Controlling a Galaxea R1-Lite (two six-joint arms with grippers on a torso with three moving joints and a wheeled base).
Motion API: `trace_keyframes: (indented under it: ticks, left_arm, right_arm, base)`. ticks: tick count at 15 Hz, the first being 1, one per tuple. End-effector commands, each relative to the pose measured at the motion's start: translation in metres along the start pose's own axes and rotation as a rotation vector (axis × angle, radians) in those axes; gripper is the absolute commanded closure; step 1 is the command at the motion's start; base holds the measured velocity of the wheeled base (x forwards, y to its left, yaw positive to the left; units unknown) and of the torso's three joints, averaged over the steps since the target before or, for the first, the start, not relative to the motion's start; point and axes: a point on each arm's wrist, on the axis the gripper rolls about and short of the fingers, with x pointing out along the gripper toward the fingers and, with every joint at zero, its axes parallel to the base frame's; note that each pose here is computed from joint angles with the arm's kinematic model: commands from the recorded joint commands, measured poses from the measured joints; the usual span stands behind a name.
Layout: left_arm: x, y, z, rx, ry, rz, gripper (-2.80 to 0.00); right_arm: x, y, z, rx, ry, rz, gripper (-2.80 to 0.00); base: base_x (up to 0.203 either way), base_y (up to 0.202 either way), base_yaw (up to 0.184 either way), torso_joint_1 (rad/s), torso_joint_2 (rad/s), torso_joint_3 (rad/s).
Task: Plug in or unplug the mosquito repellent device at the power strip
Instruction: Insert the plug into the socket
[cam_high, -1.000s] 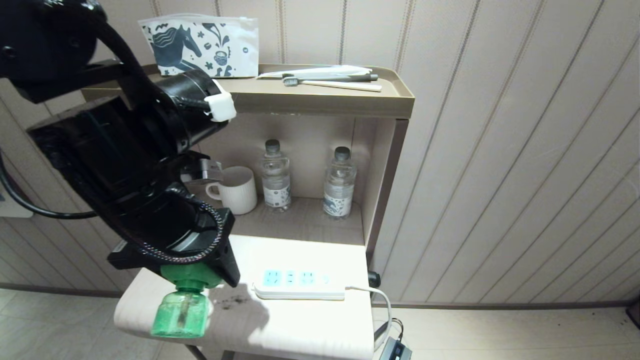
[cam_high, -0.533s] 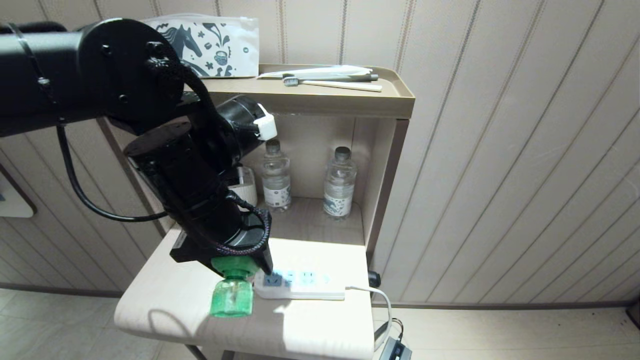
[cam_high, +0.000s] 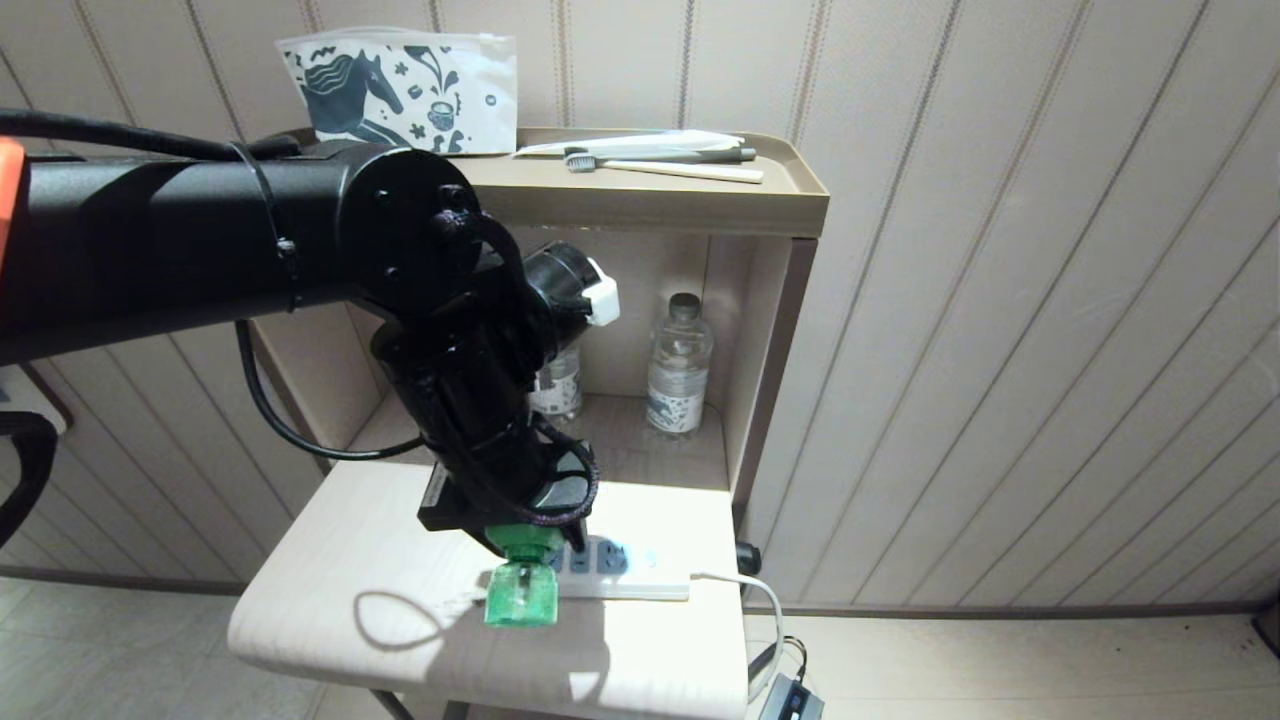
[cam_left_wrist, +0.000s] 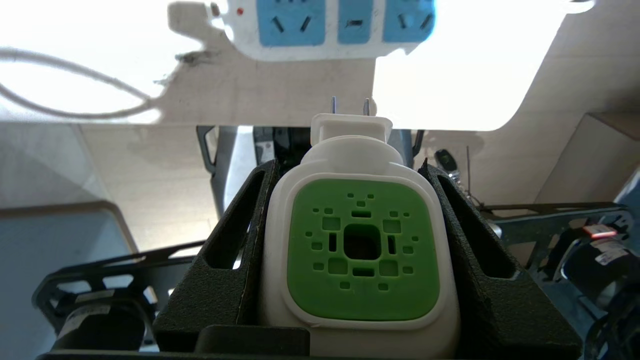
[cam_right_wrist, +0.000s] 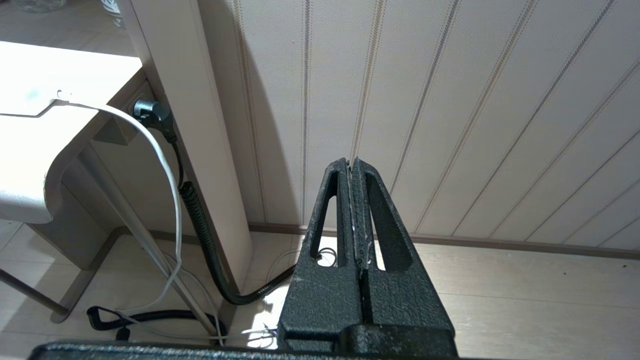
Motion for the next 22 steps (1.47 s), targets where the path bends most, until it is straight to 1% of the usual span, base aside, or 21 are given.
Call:
trace_keyframes:
  ticks: [1,3,4,5,6,7,8,9,10,11,12,14,15,17,18,22]
  left_arm:
    - [-0.008,0.002,-0.003,0.009,-0.012,-0.011,0.0]
    - [-0.011,0.004,-0.005,0.01,-0.004,-0.004,0.0]
    - [-0.013,0.007,-0.009,0.011,0.027,0.023,0.0]
    - [-0.014,0.008,-0.011,0.015,0.04,0.037,0.0]
    - [-0.013,0.011,-0.01,0.006,0.048,0.048,0.0]
    - [-0.011,0.017,-0.005,-0.017,0.045,0.063,0.0]
    - [-0.007,0.018,-0.002,-0.019,0.042,0.087,0.0]
    - [-0.004,0.019,-0.001,-0.005,0.042,0.113,0.0]
    - [0.0,0.019,-0.001,0.017,0.062,0.139,0.0]
    - [0.008,0.021,0.001,0.024,0.09,0.16,0.0]
    - [0.014,0.023,0.004,0.019,0.108,0.175,0.0]
    - [0.037,0.026,0.014,-0.002,0.156,0.209,0.0]
    - [0.04,0.028,0.017,-0.012,0.162,0.2,0.0]
    - [0.037,0.028,0.017,0.0,0.154,0.183,0.0]
    - [0.033,0.025,0.017,0.007,0.133,0.145,0.0]
    - [0.033,0.023,0.019,0.009,0.111,0.118,0.0]
  right_arm:
    - [0.0,0.0,0.0,0.0,0.0,0.001,0.0]
    - [0.0,0.0,0.0,0.0,0.0,0.001,0.0]
    - [0.0,0.0,0.0,0.0,0.0,0.001,0.0]
    - [0.0,0.0,0.0,0.0,0.0,0.001,0.0]
    - [0.0,0.0,0.0,0.0,0.0,0.001,0.0]
    - [0.0,0.0,0.0,0.0,0.0,0.001,0.0]
    - [0.0,0.0,0.0,0.0,0.0,0.001,0.0]
    - [0.0,0.0,0.0,0.0,0.0,0.001,0.0]
    - [0.0,0.0,0.0,0.0,0.0,0.001,0.0]
    - [0.0,0.0,0.0,0.0,0.0,0.001,0.0]
    - [0.0,0.0,0.0,0.0,0.0,0.001,0.0]
    - [0.0,0.0,0.0,0.0,0.0,0.001,0.0]
    - [0.0,0.0,0.0,0.0,0.0,0.001,0.0]
    - [0.0,0.0,0.0,0.0,0.0,0.001,0.0]
    - [0.0,0.0,0.0,0.0,-0.002,0.001,0.0]
    - [0.0,0.0,0.0,0.0,0.0,0.0,0.0]
  base:
    - [0.0,0.0,0.0,0.0,0.0,0.0]
    - [0.0,0.0,0.0,0.0,0.0,0.0]
    - [0.0,0.0,0.0,0.0,0.0,0.0]
    - [0.0,0.0,0.0,0.0,0.0,0.0]
    - [0.0,0.0,0.0,0.0,0.0,0.0]
    - [0.0,0.0,0.0,0.0,0.0,0.0]
    - [0.0,0.0,0.0,0.0,0.0,0.0]
    - [0.0,0.0,0.0,0.0,0.0,0.0]
    - [0.0,0.0,0.0,0.0,0.0,0.0]
    - [0.0,0.0,0.0,0.0,0.0,0.0]
    - [0.0,0.0,0.0,0.0,0.0,0.0]
    - [0.0,0.0,0.0,0.0,0.0,0.0]
    - [0.0,0.0,0.0,0.0,0.0,0.0]
    - [0.0,0.0,0.0,0.0,0.0,0.0]
    - [0.0,0.0,0.0,0.0,0.0,0.0]
    - [0.0,0.0,0.0,0.0,0.0,0.0]
